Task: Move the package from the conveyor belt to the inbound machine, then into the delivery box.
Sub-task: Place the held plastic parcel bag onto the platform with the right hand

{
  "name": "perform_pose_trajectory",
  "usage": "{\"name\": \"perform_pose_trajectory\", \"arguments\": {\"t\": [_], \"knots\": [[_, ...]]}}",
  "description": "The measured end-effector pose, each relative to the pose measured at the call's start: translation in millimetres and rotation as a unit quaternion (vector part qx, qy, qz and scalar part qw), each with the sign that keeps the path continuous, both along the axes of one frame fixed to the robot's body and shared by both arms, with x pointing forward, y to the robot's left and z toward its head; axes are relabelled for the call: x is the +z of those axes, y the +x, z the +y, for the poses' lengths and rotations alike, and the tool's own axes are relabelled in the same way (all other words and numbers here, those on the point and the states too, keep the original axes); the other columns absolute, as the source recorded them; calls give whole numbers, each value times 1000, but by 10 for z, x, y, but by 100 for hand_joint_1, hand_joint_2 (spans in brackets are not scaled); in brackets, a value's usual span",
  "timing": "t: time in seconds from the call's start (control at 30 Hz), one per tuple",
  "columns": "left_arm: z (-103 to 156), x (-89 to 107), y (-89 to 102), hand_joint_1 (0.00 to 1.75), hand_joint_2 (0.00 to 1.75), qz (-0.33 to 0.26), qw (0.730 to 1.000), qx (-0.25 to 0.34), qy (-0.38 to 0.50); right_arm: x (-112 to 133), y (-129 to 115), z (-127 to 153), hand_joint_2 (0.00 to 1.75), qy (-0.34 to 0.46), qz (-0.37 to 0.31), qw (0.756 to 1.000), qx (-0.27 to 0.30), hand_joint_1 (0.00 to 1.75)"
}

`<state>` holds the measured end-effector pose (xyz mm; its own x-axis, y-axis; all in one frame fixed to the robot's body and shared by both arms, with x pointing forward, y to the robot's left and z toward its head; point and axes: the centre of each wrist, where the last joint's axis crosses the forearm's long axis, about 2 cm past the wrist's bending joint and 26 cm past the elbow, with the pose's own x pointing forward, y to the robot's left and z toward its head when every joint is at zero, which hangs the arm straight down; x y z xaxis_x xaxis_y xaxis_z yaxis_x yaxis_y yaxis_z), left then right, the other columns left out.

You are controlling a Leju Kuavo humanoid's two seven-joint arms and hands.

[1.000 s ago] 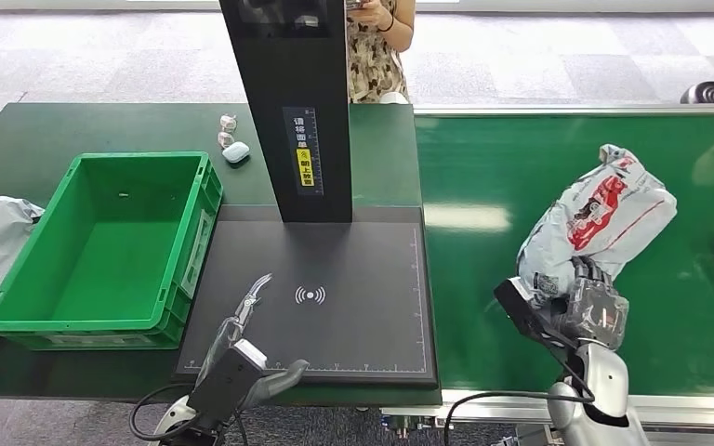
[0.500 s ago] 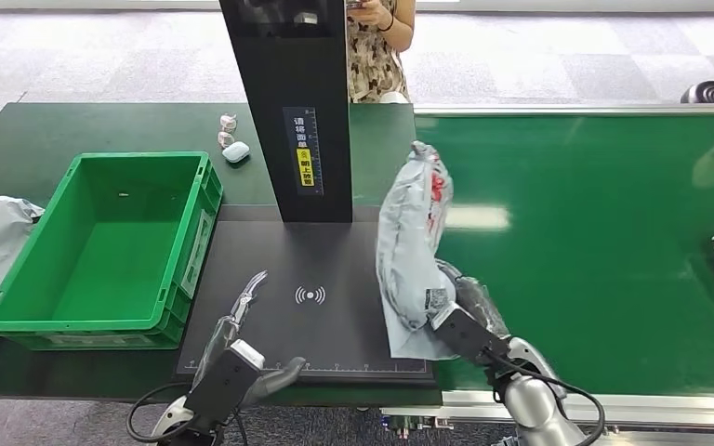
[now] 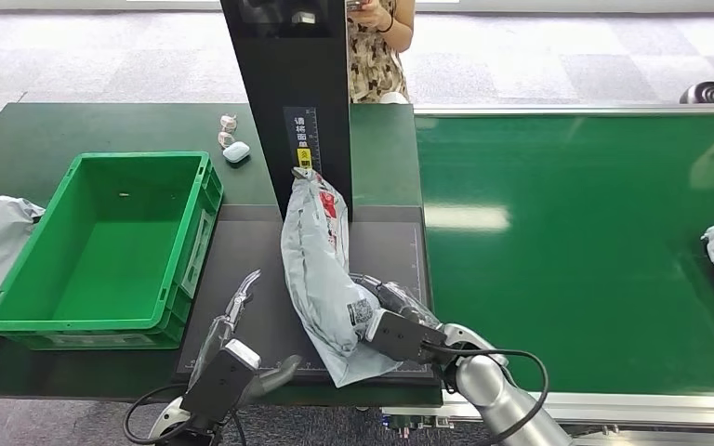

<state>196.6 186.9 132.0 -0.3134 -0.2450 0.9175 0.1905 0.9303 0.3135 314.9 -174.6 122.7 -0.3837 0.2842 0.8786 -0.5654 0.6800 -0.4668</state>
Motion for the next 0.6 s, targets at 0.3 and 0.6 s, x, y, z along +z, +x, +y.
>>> {"name": "perform_pose_trajectory", "arguments": {"t": [0.3, 0.6], "knots": [[6, 15, -4, 0, 175, -5, 1000, 7, -1, -82, 122, -25, 175, -102, -8, 989, -109, 0], [17, 21, 5, 0, 175, -11, 1000, 19, 4, -167, 109, -42, 175, -91, 6, 990, -107, 0]]}}
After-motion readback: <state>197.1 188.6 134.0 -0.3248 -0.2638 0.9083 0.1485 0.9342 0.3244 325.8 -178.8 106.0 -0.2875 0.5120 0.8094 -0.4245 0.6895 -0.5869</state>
